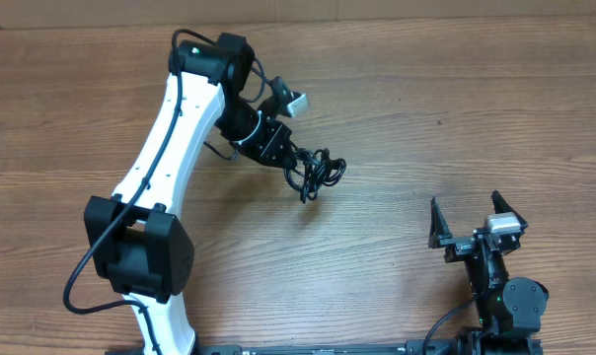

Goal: Untangle cables
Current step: 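Close the left gripper on the cable knot and lift it, then raise the held cable bundle with the left gripper toward center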

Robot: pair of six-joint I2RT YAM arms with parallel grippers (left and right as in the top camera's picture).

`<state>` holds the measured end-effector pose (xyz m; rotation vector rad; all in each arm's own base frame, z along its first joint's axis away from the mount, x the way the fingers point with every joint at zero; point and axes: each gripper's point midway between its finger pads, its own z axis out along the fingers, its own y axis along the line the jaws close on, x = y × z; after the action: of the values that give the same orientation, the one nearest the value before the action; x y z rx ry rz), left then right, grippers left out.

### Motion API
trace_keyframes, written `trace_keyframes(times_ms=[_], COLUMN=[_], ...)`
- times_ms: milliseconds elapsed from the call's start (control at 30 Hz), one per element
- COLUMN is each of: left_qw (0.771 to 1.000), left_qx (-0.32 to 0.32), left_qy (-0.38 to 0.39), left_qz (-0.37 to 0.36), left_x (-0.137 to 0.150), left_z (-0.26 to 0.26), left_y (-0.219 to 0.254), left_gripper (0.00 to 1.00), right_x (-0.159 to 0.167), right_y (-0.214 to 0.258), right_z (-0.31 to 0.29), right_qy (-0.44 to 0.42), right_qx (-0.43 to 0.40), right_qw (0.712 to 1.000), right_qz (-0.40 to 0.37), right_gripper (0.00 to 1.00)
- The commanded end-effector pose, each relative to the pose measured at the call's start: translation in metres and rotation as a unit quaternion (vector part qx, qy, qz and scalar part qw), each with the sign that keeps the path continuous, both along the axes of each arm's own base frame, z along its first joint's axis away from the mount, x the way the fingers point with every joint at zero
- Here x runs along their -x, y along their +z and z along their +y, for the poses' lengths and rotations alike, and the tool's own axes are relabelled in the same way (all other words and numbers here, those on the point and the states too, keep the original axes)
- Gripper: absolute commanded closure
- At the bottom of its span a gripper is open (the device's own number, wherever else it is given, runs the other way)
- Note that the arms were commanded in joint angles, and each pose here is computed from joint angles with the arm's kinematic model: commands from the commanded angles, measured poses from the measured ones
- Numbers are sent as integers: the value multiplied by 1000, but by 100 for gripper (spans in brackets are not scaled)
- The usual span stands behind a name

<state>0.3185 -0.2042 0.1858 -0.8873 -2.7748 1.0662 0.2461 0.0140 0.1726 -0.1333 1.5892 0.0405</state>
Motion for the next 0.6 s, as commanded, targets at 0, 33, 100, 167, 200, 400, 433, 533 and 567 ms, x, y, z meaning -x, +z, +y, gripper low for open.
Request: trace_keyframes(times_ms=[0,33,100,167,200,400,433,533,567], left_qw=[992,989,981,973,968,955,954,954,954], left_qx=[55,69,94,110,115,107,107,104,100], left_qy=[77,86,101,117,126,161,163,165,167], left_qz=[81,101,138,168,182,225,227,228,228], left_x=[4,7,11,13,13,12,13,12,12], left_z=[-19,-23,-30,-34,-36,-38,-38,-38,-37], left_y=[32,38,48,56,59,61,61,61,60], left_gripper=[96,96,96,96,96,96,96,96,96], right_x=[0,0,0,0,0,0,0,0,0], right_y=[-4,-4,-4,-4,-4,-4,-4,-4,-4], right_z=[1,1,1,1,1,1,1,1,1], right_qy=[2,2,2,2,2,2,2,2,2], right_qx=[0,0,0,0,0,0,0,0,0], right_qw=[1000,1000,1000,1000,1000,1000,1000,1000,1000], right_qz=[3,3,3,3,3,3,3,3,3], right_gripper=[0,0,0,0,0,0,0,0,0])
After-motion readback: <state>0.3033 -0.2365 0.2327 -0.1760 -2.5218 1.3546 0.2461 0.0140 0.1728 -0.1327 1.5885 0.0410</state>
